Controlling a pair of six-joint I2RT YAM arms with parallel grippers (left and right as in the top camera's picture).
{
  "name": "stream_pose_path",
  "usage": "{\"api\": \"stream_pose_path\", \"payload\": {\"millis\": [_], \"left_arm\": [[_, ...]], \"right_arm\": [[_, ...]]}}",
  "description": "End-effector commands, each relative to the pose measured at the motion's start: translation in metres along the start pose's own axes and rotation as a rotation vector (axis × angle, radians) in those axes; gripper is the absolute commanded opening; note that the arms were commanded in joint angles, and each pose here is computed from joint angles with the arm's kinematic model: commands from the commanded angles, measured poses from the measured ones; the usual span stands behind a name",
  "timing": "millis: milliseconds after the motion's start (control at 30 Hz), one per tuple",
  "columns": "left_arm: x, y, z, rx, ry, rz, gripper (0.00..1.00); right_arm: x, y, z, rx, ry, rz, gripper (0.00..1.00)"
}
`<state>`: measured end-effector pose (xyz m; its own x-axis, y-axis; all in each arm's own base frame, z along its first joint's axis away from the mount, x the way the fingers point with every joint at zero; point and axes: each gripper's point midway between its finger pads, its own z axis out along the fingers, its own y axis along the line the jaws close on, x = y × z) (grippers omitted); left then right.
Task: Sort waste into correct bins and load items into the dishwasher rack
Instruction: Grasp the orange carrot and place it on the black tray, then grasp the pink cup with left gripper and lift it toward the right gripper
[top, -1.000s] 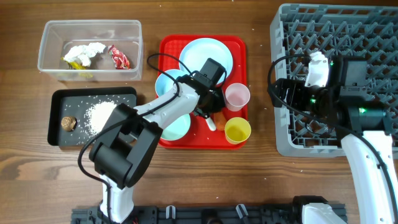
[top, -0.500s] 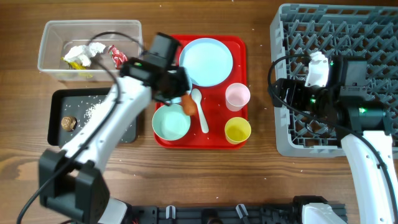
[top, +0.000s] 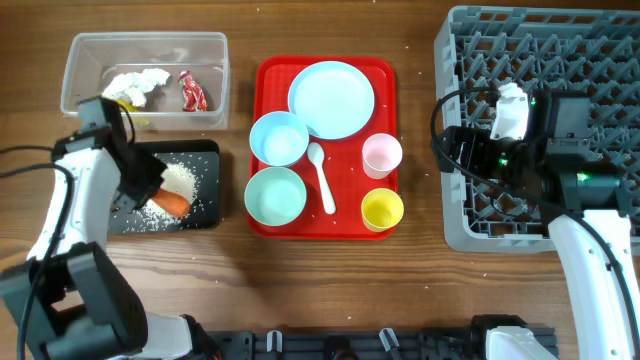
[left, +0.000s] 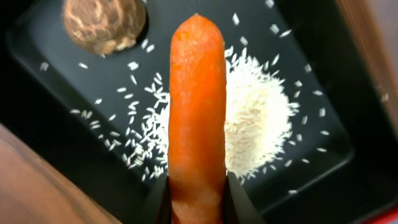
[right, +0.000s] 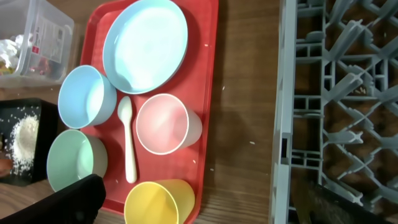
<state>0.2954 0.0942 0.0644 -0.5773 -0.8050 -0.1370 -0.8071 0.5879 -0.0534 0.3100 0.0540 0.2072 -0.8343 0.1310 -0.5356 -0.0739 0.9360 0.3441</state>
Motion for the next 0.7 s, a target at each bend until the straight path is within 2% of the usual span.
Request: {"api": "stream_pose_path", "payload": {"millis": [0, 67, 367, 433, 533, 667], "left_arm": [[0.007, 0.002, 0.013, 0.023, 0.005, -0.028, 0.15], [0.005, 0.001, 0.013, 0.027, 0.000, -0.028, 0.28], [0.005, 0.000, 0.013, 0.031, 0.001, -0.028, 0.36], [0.012, -0.009, 0.006, 0.076, 0.051, -0.021, 0.48], [0.009, -0.028, -0.027, 0.151, 0.079, 0.067, 0.54], [0.005, -0.066, -0.095, 0.267, -0.057, 0.264, 0.63]], "right_arm": [[-0.005, 0.000, -0.002, 0.008, -0.010, -0.004, 1.00], [-0.004, 0.000, -0.002, 0.007, -0.010, -0.004, 1.00], [-0.004, 0.000, -0.002, 0.008, -0.009, -0.004, 1.00], [-0.004, 0.000, -0.002, 0.007, -0.010, -0.004, 1.00], [-0.005, 0.001, -0.002, 0.003, -0.012, -0.004, 1.00], [-0.010, 0.004, -0.002, -0.016, -0.031, 0.043, 1.00]]}}
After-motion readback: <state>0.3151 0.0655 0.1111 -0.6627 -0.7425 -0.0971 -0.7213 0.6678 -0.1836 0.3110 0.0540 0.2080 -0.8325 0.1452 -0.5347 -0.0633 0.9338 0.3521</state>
